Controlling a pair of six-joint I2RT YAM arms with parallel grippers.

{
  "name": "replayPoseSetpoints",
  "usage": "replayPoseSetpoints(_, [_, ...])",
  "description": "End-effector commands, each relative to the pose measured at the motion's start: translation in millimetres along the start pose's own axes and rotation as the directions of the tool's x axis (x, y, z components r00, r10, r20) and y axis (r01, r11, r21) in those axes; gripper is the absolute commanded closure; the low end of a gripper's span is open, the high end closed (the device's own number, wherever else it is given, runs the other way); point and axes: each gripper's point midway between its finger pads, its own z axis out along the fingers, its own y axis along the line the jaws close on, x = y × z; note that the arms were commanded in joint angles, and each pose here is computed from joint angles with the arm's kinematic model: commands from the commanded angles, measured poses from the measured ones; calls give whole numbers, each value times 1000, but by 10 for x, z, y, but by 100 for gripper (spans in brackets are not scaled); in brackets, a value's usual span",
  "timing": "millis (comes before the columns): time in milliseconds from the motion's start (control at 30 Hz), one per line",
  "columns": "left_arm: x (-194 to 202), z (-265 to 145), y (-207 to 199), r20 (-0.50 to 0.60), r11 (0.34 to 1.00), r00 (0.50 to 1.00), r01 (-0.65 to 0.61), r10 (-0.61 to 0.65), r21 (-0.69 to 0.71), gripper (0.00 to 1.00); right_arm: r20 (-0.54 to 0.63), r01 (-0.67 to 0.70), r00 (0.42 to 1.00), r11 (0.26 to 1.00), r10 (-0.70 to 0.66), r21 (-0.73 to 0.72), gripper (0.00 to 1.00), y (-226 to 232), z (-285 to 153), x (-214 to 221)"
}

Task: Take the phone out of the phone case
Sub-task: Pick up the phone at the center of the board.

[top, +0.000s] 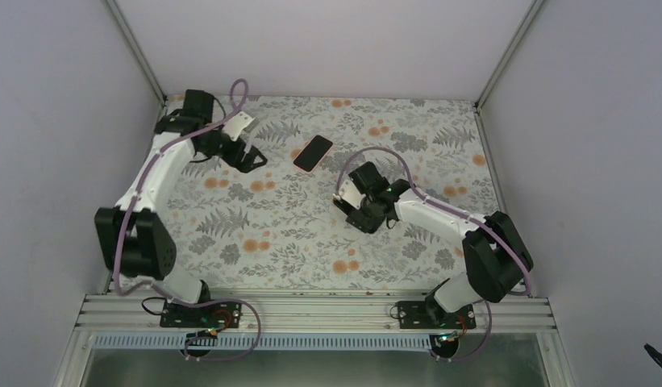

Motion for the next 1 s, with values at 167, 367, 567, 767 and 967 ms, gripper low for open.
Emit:
replayPoseSetpoints(167, [-70, 337, -684, -141, 883, 986, 148, -94, 446, 0, 349, 63, 926, 971, -143, 232, 29, -213, -596, -1254])
replayPoseSetpoints(367, [-80, 490, -794, -195, 844, 972, 214, -132, 492, 0, 410, 83, 889, 952, -205, 295, 30, -85, -700, -1648])
replayPoseSetpoints(567, [-44, 547, -935, -222, 832, 967, 223, -124, 507, 0, 455, 77, 862, 944, -225, 321, 31, -8, -788, -1956])
replayPoseSetpoints(767, [-70, 514, -1022, -215, 806, 969, 225, -125, 548, 6, 475, 98, 844, 943, -249, 319, 30, 140, -892, -2146])
replayPoseSetpoints(967, [-125, 442, -1134, -197, 759, 974, 213, -114, 615, 55, 467, 110, 846, 941, -257, 320, 30, 230, -806, -2194])
